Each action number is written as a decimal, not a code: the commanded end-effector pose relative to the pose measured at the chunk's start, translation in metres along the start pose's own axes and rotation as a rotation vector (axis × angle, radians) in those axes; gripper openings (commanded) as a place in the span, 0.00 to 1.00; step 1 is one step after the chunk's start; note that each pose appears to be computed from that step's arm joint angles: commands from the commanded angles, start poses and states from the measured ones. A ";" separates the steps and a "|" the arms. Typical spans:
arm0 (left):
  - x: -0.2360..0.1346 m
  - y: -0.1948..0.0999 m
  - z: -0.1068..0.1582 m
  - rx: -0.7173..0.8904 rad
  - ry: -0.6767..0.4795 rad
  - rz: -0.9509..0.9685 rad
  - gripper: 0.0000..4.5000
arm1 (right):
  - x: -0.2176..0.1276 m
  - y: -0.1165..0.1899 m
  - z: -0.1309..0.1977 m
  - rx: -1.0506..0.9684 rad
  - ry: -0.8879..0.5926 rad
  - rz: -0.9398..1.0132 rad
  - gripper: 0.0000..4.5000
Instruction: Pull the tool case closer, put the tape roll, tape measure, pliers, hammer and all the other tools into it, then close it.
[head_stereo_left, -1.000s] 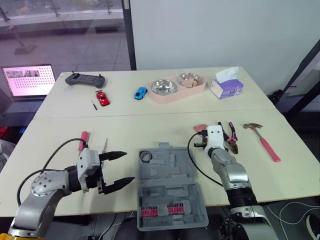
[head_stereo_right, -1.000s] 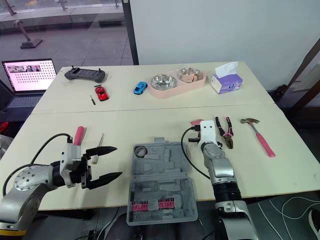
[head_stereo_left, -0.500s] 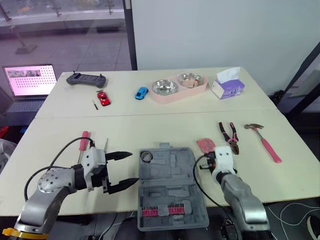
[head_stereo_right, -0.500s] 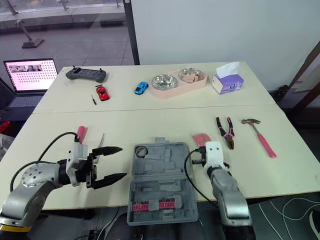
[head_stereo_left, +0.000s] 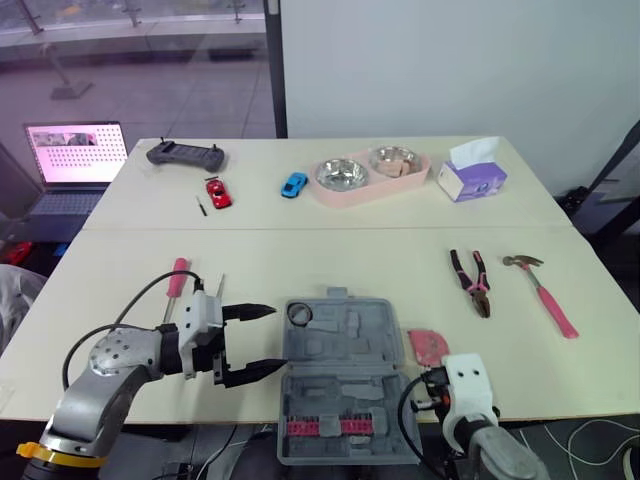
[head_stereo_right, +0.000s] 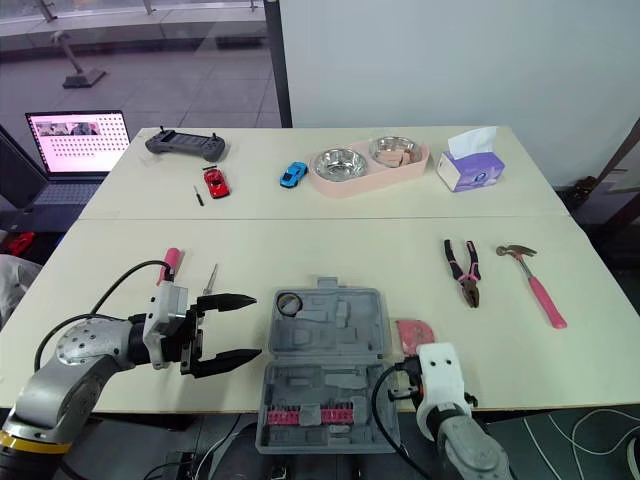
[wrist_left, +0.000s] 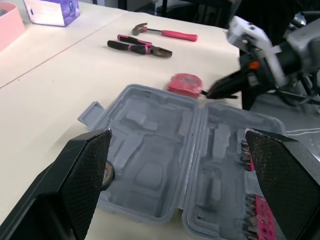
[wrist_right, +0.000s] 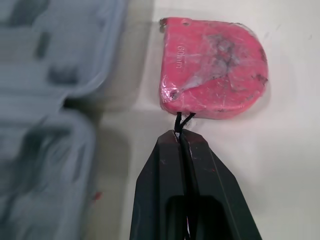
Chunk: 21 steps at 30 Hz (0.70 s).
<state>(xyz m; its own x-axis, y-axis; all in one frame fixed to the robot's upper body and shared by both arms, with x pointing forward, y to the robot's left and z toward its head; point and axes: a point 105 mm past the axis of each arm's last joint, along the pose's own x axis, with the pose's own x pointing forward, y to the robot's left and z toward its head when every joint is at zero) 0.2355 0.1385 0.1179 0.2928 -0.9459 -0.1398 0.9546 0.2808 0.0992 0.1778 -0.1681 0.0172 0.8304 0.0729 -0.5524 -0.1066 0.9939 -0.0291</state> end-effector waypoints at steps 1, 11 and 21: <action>0.001 -0.001 0.004 0.018 -0.020 -0.024 1.00 | -0.014 0.008 -0.003 0.012 0.012 0.008 0.01; 0.002 0.001 0.002 0.019 -0.025 -0.032 1.00 | -0.015 0.004 -0.010 0.044 0.028 -0.013 0.01; 0.000 0.000 -0.003 0.014 -0.027 -0.031 1.00 | -0.018 -0.010 0.006 0.000 -0.018 -0.013 0.87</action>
<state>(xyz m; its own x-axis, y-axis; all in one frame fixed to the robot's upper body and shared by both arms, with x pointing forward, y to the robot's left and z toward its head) 0.2368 0.1398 0.1128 0.2677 -0.9551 -0.1268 0.9621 0.2579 0.0889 0.1648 -0.1784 0.0178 0.8172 0.0413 -0.5748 -0.0725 0.9969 -0.0314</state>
